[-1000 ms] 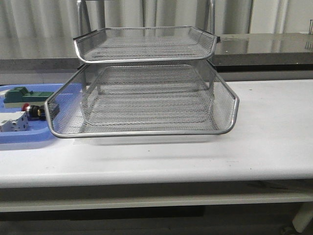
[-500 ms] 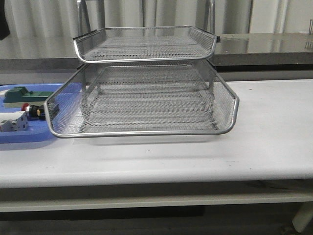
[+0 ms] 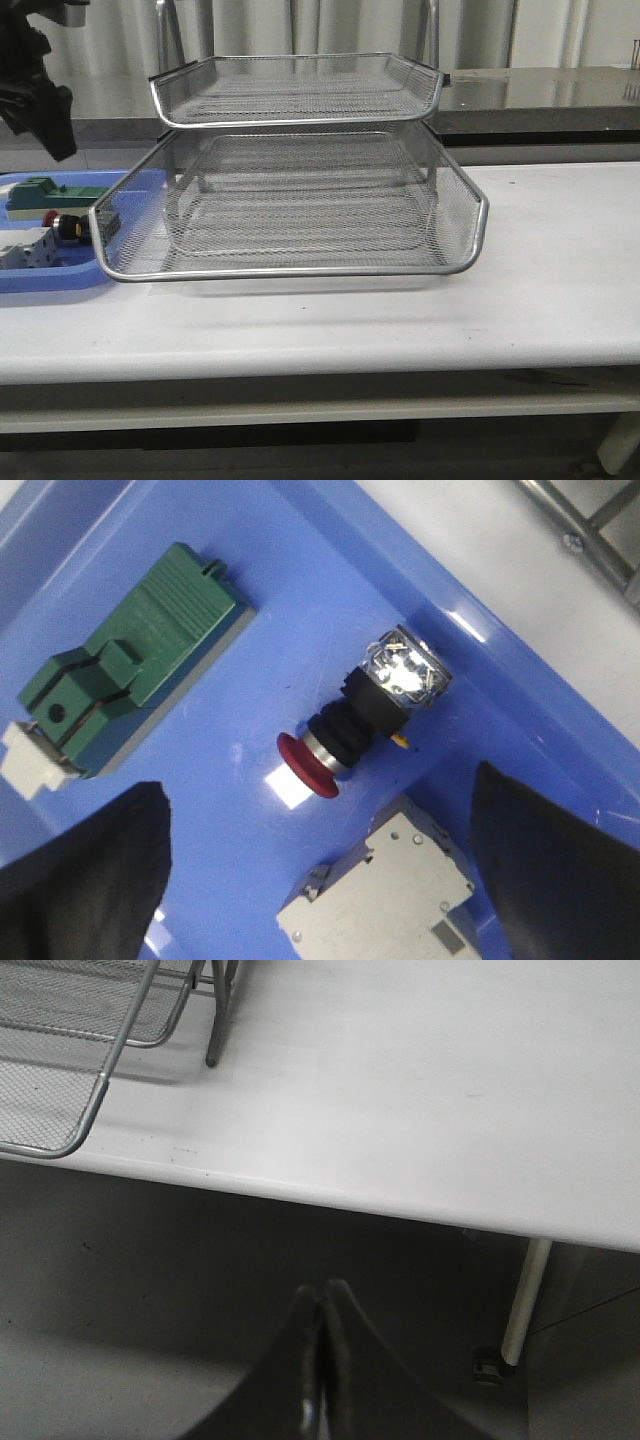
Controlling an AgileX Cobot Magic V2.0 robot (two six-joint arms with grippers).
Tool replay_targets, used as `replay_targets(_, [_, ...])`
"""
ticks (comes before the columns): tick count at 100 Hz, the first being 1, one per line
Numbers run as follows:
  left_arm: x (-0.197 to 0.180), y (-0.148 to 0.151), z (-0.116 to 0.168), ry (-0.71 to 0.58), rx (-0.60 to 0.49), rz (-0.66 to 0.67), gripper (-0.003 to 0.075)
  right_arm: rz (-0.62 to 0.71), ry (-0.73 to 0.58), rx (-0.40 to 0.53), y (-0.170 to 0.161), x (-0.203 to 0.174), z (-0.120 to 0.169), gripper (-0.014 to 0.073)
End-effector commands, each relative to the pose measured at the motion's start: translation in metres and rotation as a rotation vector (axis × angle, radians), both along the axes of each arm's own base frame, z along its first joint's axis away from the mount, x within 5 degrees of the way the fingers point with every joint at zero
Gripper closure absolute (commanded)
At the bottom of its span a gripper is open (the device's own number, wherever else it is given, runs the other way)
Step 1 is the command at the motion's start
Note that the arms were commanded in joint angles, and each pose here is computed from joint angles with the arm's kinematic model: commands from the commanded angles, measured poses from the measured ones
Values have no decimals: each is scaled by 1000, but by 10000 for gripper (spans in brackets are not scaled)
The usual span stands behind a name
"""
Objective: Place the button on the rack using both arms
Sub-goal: 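Lower the left gripper over the red push button in the blue tray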
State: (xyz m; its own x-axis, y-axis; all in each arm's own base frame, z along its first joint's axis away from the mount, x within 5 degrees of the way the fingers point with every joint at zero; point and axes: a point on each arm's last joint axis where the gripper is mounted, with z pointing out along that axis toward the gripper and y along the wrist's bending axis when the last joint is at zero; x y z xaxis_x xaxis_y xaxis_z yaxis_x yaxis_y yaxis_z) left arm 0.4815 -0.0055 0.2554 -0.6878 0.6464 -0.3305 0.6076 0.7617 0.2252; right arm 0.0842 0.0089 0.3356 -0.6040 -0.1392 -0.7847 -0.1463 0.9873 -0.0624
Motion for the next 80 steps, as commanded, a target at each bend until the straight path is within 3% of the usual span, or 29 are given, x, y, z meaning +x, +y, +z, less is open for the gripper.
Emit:
replay_targets(1, [1,-3,26,-84,-11,-23,143,4,-90,7,0,2,14,663])
replay_targets(28, [15,-9,-9,-34,-72,-55,143,4,-90,7,0,2,14,663])
replay_targets(80, [30,-10,-27,-49,-64,-114,143,4,-90,7,0,2,14,663])
